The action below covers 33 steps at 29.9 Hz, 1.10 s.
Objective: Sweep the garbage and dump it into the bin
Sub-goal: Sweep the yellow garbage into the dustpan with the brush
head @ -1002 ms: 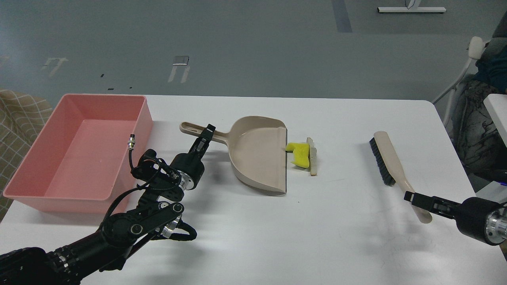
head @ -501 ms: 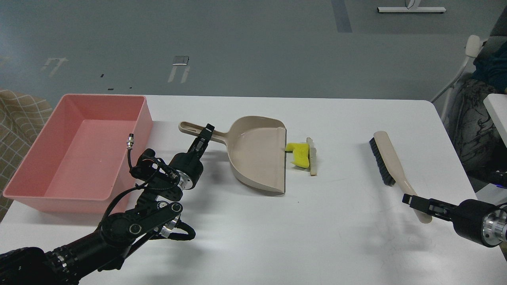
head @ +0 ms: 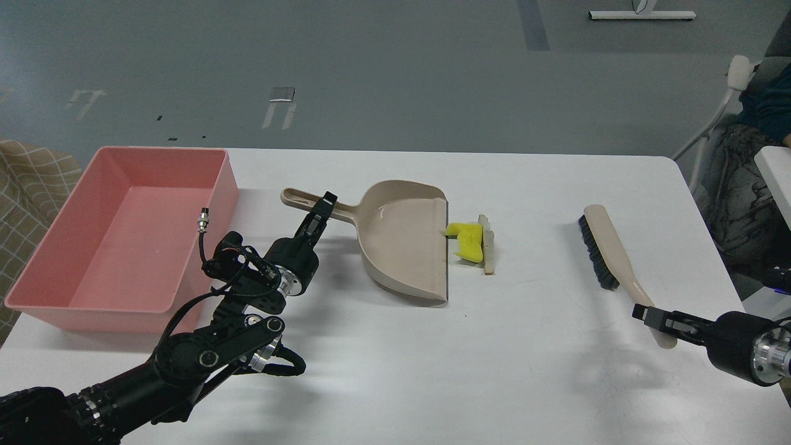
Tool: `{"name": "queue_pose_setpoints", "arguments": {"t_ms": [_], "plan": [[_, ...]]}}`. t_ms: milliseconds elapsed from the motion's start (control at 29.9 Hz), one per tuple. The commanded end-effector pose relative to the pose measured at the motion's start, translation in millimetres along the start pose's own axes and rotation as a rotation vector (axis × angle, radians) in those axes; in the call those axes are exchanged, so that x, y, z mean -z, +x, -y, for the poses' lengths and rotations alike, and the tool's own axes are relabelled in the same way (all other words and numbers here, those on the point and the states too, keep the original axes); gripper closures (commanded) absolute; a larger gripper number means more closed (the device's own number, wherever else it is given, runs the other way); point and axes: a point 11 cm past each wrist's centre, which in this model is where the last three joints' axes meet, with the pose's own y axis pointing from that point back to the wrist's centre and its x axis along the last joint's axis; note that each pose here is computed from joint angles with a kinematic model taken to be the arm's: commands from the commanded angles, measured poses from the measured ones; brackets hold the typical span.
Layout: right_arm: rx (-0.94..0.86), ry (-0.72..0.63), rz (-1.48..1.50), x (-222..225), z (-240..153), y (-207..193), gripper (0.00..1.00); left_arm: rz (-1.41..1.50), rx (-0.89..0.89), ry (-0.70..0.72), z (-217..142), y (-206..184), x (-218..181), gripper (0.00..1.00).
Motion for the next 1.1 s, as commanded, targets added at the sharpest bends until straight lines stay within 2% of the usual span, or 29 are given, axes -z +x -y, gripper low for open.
{"name": "queue_pose_setpoints", "arguments": {"t_ms": [0, 200, 434, 701, 1069], "plan": [[-0.013, 0.011, -0.003, 4, 0, 6, 1.0, 0.0, 0.0, 0.002, 0, 0, 1, 1.0], [-0.038, 0.022, -0.018, 10, 1, 18, 1.0, 0.004, 0.008, -0.002, -2, -3, 1, 1.0], [-0.001, 0.096, 0.001, 34, 26, 2, 1.0, 0.018, 0.011, -0.002, -4, -2, 4, 1.0], [0.087, 0.207, 0.002, 74, 57, -25, 1.0, 0.017, 0.011, 0.001, -5, -2, 6, 1.0], [0.148, 0.429, -0.014, 149, 78, -17, 1.0, 0.013, 0.014, 0.001, -5, -4, 5, 1.0]]}}
